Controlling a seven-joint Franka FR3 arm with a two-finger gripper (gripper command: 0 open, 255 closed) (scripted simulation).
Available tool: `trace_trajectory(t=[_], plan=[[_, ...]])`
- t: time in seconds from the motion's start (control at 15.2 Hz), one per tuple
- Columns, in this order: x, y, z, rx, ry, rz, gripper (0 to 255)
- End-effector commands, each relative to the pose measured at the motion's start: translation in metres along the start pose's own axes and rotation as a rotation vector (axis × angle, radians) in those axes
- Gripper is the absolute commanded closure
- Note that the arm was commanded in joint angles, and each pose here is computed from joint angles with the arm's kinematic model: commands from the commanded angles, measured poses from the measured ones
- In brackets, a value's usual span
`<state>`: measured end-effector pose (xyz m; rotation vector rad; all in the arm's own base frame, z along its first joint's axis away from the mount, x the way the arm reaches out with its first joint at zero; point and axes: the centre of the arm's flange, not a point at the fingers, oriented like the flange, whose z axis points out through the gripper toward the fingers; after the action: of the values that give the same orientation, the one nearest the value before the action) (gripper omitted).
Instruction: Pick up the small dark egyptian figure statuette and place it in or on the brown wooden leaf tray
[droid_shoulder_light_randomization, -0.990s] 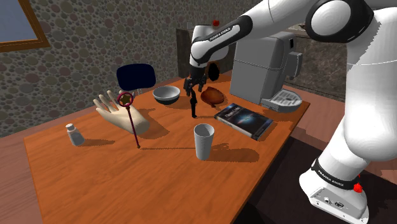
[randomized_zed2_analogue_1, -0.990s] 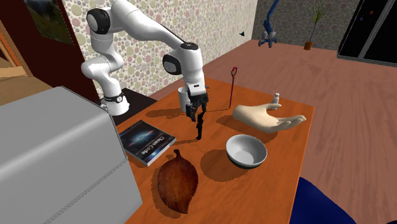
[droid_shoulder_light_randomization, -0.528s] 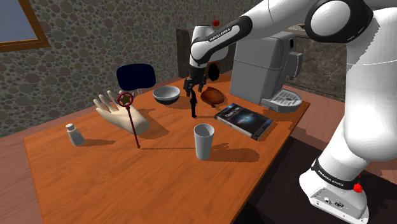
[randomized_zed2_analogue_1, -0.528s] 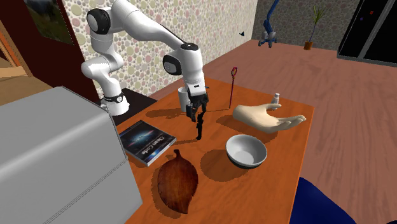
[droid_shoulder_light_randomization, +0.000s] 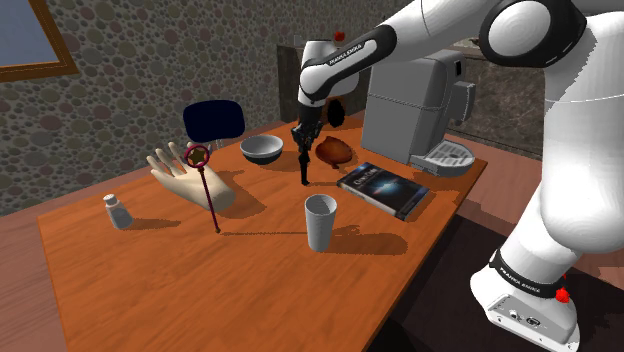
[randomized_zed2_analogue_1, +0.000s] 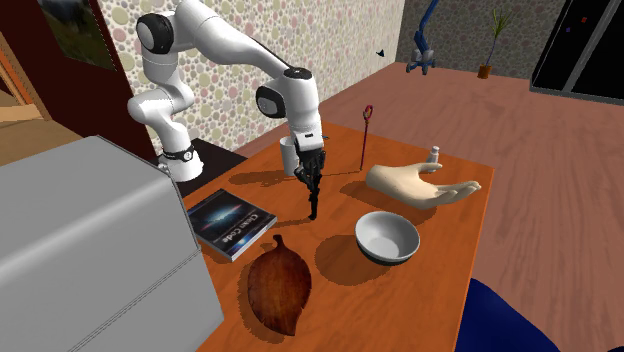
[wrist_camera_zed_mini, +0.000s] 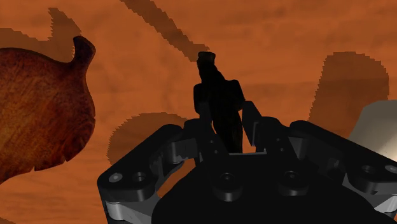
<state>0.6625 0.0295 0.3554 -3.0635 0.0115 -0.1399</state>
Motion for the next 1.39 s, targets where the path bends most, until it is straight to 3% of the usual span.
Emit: trace_trajectory(t=[0.0, 1.32], plan=[[0.000, 0.000, 0.000, 0.000, 0.000, 0.000, 255], [0.009, -0.008, -0.100, 0.000, 0.000, 0.000, 255]])
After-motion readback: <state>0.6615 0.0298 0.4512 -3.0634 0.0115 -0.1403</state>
